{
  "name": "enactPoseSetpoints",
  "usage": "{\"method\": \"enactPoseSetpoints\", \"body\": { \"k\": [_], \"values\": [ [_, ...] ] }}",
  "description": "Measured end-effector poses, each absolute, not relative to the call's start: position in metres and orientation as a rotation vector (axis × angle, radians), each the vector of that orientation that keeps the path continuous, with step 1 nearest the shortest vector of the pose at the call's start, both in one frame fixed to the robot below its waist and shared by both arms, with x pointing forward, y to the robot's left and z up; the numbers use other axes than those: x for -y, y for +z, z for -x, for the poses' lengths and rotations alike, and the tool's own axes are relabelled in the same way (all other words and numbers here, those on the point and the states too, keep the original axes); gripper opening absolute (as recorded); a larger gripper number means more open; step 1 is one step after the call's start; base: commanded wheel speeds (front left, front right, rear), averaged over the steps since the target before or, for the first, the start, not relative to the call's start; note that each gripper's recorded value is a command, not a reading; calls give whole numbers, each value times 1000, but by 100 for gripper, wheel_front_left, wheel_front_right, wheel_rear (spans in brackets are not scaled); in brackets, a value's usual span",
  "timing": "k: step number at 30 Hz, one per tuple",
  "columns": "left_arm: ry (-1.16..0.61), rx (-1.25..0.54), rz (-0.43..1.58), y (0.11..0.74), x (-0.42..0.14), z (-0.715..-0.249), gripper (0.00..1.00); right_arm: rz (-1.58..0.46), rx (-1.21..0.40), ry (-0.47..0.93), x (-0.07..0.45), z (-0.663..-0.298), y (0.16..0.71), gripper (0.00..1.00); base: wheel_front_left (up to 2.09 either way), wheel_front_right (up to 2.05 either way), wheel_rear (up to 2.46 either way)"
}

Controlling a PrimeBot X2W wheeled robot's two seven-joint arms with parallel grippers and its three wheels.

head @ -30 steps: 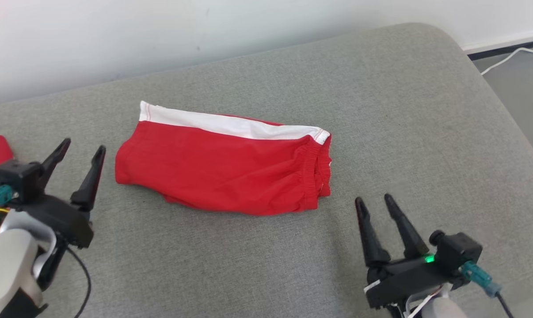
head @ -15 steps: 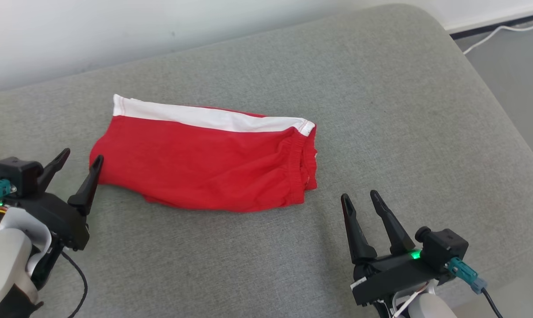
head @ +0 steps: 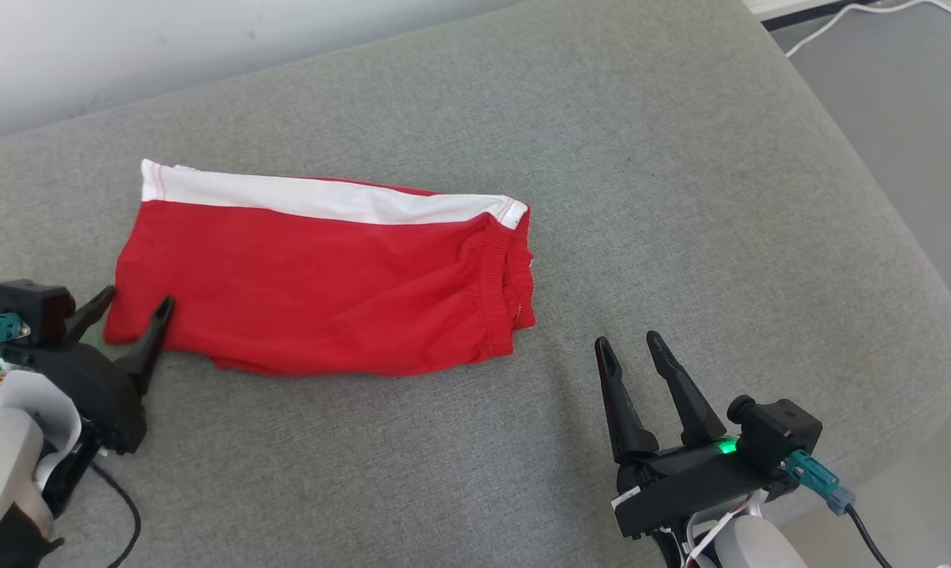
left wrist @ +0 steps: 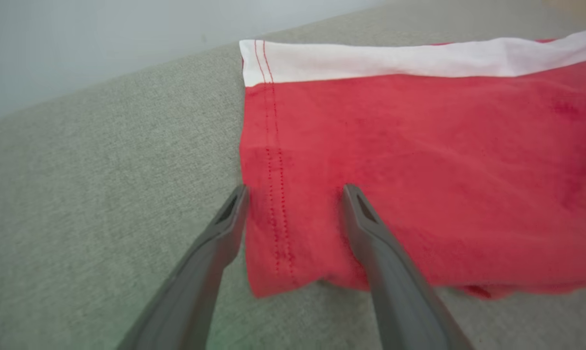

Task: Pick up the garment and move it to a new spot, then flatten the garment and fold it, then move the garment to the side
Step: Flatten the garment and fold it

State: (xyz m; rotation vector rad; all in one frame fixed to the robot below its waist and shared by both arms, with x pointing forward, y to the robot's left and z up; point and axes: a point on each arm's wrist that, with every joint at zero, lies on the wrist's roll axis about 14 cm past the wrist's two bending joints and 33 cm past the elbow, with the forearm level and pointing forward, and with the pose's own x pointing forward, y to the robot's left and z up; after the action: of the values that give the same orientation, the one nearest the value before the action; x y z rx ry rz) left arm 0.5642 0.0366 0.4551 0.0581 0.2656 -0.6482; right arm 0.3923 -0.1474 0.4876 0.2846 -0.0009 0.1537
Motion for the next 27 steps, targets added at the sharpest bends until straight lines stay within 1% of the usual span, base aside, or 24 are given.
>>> {"method": "enactPoseSetpoints", "body": {
  "k": [7, 8, 9, 10, 17, 27],
  "values": [
    [-648, -373, -28, 436, -31, -560, 100, -282, -9, 145, 149, -392, 484, 100, 0, 0, 0],
    [-653, -376, -26, 436, -30, -559, 75, -281, -9, 147, 149, -392, 484, 100, 0, 0, 0],
    [-657, -380, -30, 435, -29, -558, 26, -278, -8, 150, 148, -392, 485, 100, 0, 0, 0],
    [-663, -380, -32, 436, -28, -557, 0, -277, -7, 152, 147, -392, 485, 100, 0, 0, 0],
    [-678, -317, -27, 451, -27, -551, 0, -270, 9, 164, 145, -392, 491, 100, 0, 0, 0],
    [-646, -266, 8, 459, -33, -514, 0, -253, 31, 190, 142, -384, 499, 100, 0, 0, 0]
  ]
}}
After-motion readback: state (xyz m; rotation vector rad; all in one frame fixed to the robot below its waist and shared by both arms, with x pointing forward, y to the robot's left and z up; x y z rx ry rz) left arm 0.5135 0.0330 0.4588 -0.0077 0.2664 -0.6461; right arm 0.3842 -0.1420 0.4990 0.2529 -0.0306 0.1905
